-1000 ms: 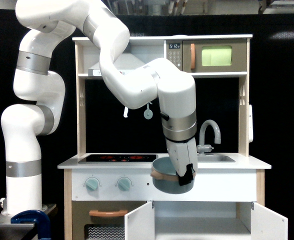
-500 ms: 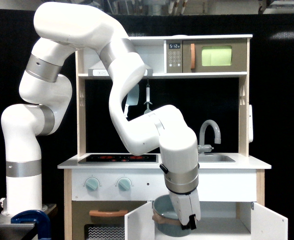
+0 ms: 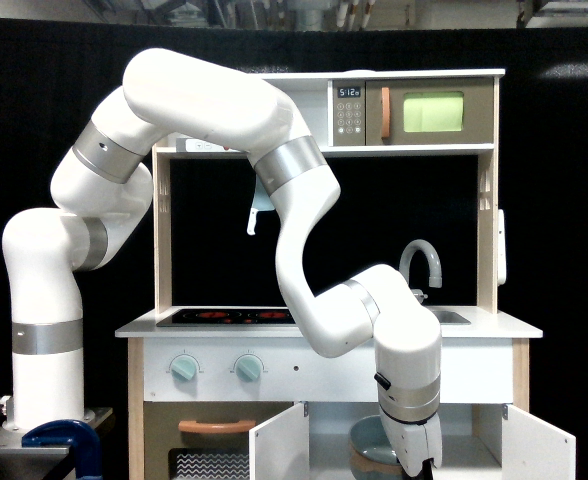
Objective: Put the bowl inside the kitchen cabinet
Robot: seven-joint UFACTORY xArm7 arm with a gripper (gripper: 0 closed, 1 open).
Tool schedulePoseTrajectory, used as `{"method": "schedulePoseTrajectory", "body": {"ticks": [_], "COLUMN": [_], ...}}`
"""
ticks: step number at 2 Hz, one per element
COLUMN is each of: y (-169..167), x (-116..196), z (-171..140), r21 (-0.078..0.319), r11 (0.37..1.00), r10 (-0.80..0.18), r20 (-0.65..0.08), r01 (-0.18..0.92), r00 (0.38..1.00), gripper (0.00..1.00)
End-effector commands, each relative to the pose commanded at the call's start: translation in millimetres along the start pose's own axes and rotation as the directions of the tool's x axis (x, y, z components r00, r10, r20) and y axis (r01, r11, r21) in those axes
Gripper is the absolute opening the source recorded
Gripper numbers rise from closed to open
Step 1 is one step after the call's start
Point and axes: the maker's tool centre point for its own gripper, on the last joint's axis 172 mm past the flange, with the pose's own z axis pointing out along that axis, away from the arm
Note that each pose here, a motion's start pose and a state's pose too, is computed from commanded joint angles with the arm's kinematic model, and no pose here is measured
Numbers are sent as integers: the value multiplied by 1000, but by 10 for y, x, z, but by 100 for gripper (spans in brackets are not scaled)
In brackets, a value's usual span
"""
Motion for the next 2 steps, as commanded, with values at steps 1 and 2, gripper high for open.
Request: {"method": "schedulePoseTrajectory", "body": {"ticks": [1, 2], "y": [-388, -674], "x": [271, 382], "z": [697, 974], "r21": [0, 0], "r11": [1000, 1000], "r10": [0, 0], "r20": [0, 0], "r01": [0, 0], "r00": [1000, 1000], "gripper": [0, 100]}}
